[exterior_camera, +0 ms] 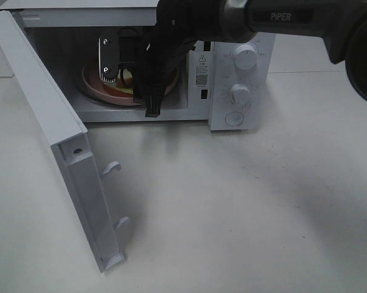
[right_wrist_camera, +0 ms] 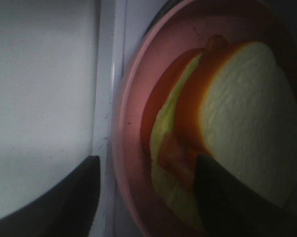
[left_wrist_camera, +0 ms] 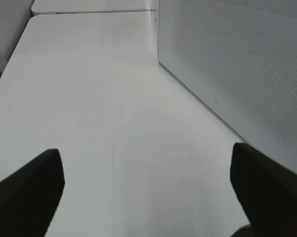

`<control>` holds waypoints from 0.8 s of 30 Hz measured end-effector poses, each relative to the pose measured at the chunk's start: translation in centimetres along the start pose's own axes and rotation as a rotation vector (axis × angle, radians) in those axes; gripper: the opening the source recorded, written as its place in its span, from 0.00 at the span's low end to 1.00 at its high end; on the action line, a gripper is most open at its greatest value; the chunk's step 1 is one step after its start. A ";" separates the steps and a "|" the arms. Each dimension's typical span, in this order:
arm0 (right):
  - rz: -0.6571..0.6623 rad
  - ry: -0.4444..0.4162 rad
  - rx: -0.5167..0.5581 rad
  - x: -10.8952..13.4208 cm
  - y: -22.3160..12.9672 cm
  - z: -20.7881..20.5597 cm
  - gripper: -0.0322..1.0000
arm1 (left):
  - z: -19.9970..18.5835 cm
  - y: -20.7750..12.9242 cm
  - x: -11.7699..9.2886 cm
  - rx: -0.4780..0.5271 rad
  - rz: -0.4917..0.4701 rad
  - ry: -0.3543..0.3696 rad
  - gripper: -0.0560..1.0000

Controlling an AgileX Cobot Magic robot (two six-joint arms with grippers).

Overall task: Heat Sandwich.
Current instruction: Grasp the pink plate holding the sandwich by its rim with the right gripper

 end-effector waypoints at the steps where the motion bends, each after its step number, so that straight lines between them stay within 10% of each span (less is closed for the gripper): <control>1: 0.004 -0.001 0.000 -0.1 -0.1 0.2 0.60 | 0.0 0.0 0.0 0.000 0.000 0.000 0.85; 24: 0.059 -0.014 -0.025 -0.2 -0.5 3.0 0.62 | 0.0 0.0 0.0 0.000 0.000 0.000 0.85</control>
Point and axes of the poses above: a point on each arm's last joint axis where the gripper is mounted, z pointing out along that axis toward the gripper, x along the wrist's bending axis when the last joint is at zero, y = z × x, the point moved 6 cm from there along z, pointing out along that axis toward the gripper, and after that the axes turned 9 degrees about -z, right-handed, at the moved point
